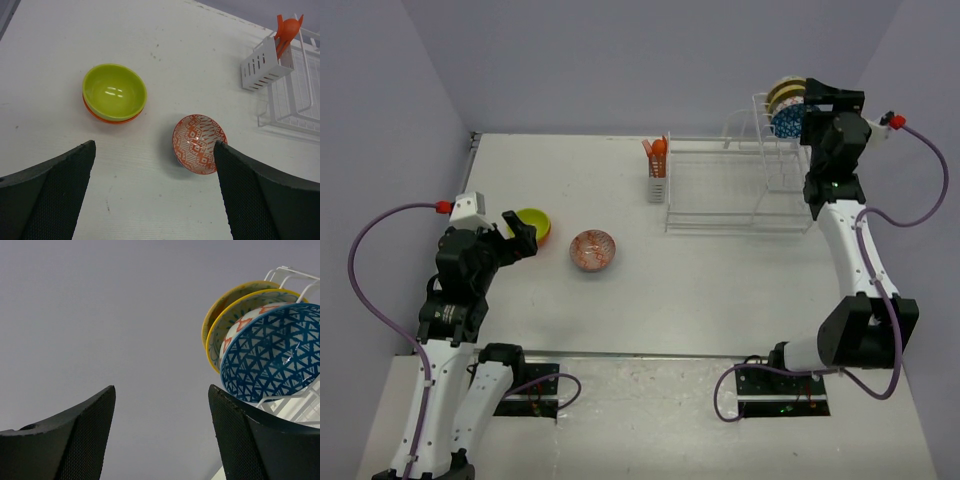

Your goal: Unload the bowls from the dish rack

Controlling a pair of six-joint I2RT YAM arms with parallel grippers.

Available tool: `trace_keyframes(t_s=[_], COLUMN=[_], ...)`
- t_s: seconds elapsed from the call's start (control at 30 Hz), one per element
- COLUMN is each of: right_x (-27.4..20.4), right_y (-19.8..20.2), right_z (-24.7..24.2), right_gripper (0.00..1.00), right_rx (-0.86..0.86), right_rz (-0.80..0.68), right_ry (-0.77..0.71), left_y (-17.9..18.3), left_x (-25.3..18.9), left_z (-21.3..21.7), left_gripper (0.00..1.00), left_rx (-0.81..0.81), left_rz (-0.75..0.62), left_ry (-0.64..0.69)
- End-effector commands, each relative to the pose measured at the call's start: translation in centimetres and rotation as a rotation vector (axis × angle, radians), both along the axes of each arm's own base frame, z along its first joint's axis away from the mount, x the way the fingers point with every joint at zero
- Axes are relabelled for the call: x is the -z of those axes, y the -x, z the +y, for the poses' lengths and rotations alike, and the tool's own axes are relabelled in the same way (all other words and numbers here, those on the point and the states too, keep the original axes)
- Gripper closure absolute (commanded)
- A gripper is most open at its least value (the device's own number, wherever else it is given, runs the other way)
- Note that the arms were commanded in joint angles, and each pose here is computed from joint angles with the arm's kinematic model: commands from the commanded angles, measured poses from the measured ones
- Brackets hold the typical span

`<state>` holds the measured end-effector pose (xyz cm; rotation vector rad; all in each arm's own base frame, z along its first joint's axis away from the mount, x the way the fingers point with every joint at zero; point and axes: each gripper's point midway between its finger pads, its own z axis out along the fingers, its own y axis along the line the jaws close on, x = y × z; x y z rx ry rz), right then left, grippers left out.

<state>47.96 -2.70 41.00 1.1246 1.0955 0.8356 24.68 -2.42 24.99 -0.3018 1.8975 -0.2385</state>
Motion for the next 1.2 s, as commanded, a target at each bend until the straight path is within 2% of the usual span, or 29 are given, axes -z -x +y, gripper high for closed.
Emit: trace_keyframes(t_s=[0.0,0.17,0.33,0.63,0.77,1.0,1.17], right_x=[0.5,1.6,1.0,2.3,2.7,3.1,3.3], right_y=[-0.4,-1.9,-3.0,-4.0,-4.5,-5.7,-6.1], right_z=[-1.3,-1.2,-1.1,-2.1,-2.5,-2.5,-2.7], right_gripper=[0.24,0.24,0.32,0.43,0.53,0.55,0.62], right_rx=[0.064,0.031,0.014,0.040,0.049,0.034,0.041], right_rz=[0.095,0.130,0.092,0.112,0.112,0.107,0.108], right_ry=[0.003,-0.005,0.014,0.008,0.011,0.011,0.010], left_y=[-0.2,-0.1,0.0,0.0,0.1,0.1,0.1], left_x=[-0.8,-0.8,-0.8,-1.0,-0.9,-0.9,-1.0], left_z=[0.2,0.2,0.7,0.7,0.8,0.8,0.8], left_gripper=[0.00,0.00,0.00,0.00,0.00,0.00,0.00], left_rx=[-0.007,-0.009,-0.039,-0.048,-0.054,-0.051,-0.051], left_rz=[-0.025,-0.028,-0.021,-0.025,-0.022,-0.021,-0.021], left_ry=[-0.010,-0.010,-0.011,-0.011,-0.012,-0.013,-0.013])
